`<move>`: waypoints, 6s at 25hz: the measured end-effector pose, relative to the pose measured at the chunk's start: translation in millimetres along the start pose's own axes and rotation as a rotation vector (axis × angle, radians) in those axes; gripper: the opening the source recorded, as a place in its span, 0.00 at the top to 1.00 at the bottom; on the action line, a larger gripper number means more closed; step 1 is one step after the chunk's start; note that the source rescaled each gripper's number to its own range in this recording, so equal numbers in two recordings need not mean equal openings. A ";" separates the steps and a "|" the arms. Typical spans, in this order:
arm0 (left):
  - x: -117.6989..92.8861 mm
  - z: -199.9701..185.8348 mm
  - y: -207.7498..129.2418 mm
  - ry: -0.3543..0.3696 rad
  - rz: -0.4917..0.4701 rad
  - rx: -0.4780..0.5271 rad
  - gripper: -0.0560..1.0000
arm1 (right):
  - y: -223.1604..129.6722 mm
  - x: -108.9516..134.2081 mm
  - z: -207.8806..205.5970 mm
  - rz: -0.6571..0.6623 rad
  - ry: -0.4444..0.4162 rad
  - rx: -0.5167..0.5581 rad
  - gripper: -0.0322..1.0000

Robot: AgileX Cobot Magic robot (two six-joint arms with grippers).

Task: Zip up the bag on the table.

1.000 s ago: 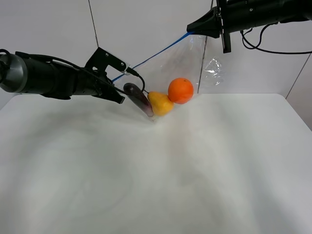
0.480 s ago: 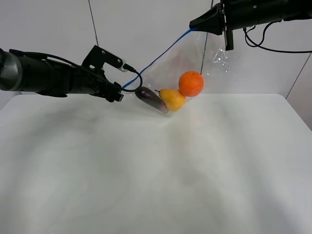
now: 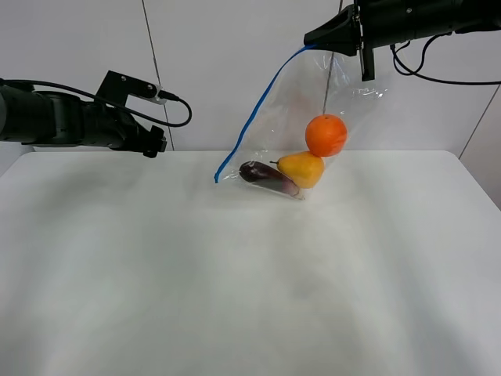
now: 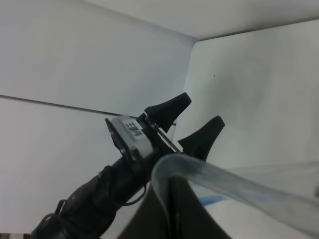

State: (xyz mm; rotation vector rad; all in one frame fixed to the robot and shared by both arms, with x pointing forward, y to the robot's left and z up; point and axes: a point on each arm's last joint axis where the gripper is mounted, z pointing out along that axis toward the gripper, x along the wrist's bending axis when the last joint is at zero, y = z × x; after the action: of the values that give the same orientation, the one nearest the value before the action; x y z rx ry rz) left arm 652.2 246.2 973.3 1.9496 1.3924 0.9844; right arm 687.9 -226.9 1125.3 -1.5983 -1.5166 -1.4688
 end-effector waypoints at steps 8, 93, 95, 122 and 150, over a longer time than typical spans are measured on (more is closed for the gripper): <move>22.2 -25.1 20.7 -0.366 -0.324 -0.196 0.03 | 0.1 0.4 0.0 -0.012 0.004 -0.001 0.97; 13.8 -323.0 -137.4 -0.001 -0.422 0.368 0.03 | -32.4 -80.5 -70.3 -0.200 -1.026 0.217 0.00; 13.8 -323.0 -137.4 -0.001 -0.422 0.368 0.03 | -29.0 -83.7 -89.3 -0.181 -1.050 0.186 0.00; 16.4 -321.0 -132.0 0.015 -0.423 0.300 0.03 | -254.1 -21.2 -162.3 -0.213 -1.093 0.126 0.00; 11.5 -322.3 -135.6 -0.026 -0.434 0.352 0.03 | -379.9 -16.7 -188.1 -0.502 -1.066 -0.336 0.00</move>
State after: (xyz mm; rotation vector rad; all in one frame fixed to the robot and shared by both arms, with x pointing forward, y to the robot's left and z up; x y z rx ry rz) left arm 318.3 305.1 1059.6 1.7622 1.9691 0.5362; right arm 276.9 -299.3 1048.7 -2.5710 -2.4699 -1.1466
